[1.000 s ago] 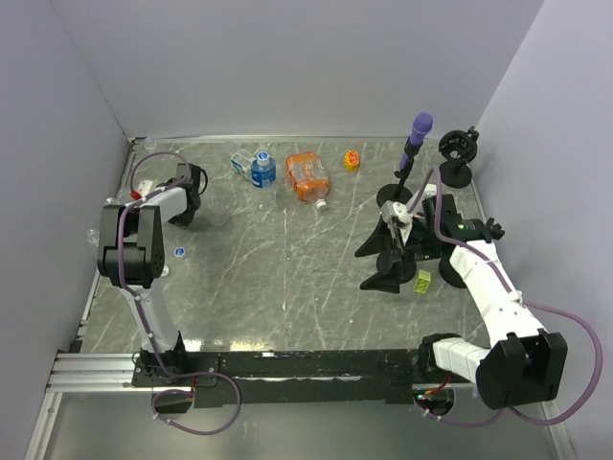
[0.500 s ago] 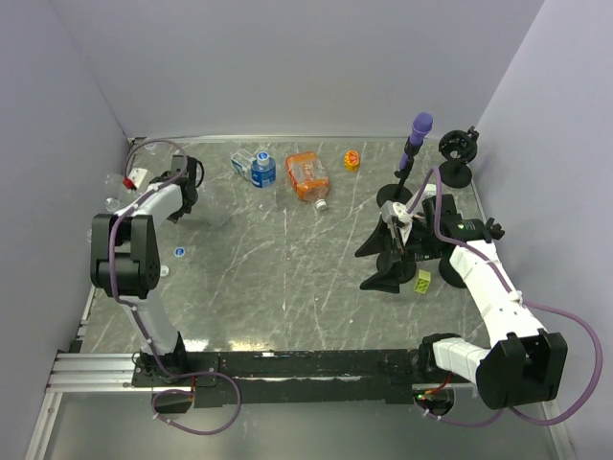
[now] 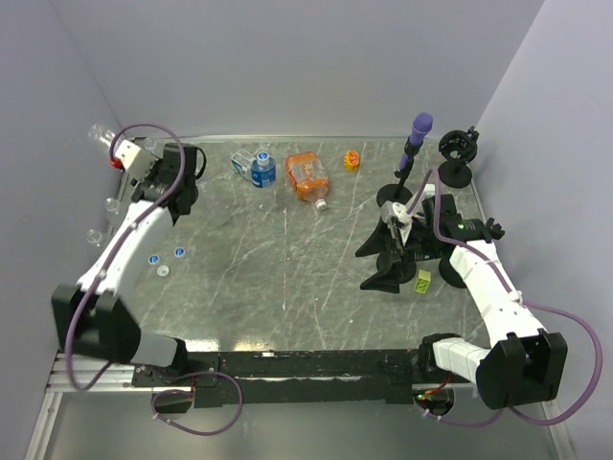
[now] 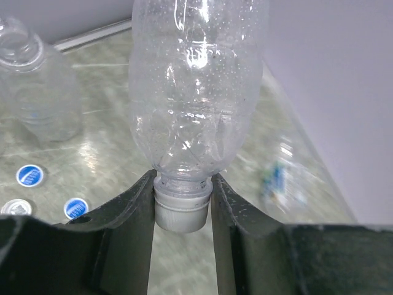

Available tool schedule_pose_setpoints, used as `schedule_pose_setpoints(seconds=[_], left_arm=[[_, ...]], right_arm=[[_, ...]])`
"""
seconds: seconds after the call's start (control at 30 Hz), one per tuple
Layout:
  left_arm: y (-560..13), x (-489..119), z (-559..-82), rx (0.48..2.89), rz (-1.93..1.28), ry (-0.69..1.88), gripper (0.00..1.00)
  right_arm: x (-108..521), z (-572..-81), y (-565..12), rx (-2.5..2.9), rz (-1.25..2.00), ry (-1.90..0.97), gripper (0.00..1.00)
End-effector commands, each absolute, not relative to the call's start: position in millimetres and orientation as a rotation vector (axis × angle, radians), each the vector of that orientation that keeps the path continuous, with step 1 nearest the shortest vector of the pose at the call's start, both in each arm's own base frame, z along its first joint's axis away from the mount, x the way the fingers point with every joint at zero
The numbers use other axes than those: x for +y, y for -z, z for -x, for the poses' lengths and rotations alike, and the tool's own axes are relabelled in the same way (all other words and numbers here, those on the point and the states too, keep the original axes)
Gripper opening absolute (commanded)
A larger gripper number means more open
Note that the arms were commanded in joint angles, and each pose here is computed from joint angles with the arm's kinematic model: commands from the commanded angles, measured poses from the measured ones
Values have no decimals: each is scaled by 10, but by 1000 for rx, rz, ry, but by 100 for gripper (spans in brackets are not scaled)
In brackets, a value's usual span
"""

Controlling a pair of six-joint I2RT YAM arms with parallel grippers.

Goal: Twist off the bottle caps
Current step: Pick up the plastic bottle at the center of the board.

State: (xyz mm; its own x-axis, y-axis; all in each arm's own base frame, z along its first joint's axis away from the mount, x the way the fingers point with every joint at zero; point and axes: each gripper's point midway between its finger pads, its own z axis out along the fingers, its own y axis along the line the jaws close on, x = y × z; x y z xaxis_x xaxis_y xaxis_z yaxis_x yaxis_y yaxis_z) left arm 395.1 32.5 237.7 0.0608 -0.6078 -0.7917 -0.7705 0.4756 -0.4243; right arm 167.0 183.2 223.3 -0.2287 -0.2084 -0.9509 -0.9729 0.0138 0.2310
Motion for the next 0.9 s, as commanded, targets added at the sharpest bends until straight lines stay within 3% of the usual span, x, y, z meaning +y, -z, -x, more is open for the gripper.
schedule_pose_setpoints(seconds=[0.0,0.13,0.27,0.6,0.87], left_arm=[[-3103,71,-3602,1591,982,-106,1],[-3452,-366,-3290,1643,700,86,1],[-3669,-1109,-2932,1680,205,474,1],[-3057,-2572,-1931,1889,-646,1122,1],[-2598,-2903,-1694,2150,-923,1283,1]], right_arm=[[1828,-1725,-2340,1442,1298,-1209,99],[1817,-1700,-2348,1429,1316,-1182,99],[1800,-1656,-2325,1408,1339,-1146,99],[1536,-1349,-2684,1412,1612,-898,99],[1574,-1147,-3065,1194,1676,-711,99]])
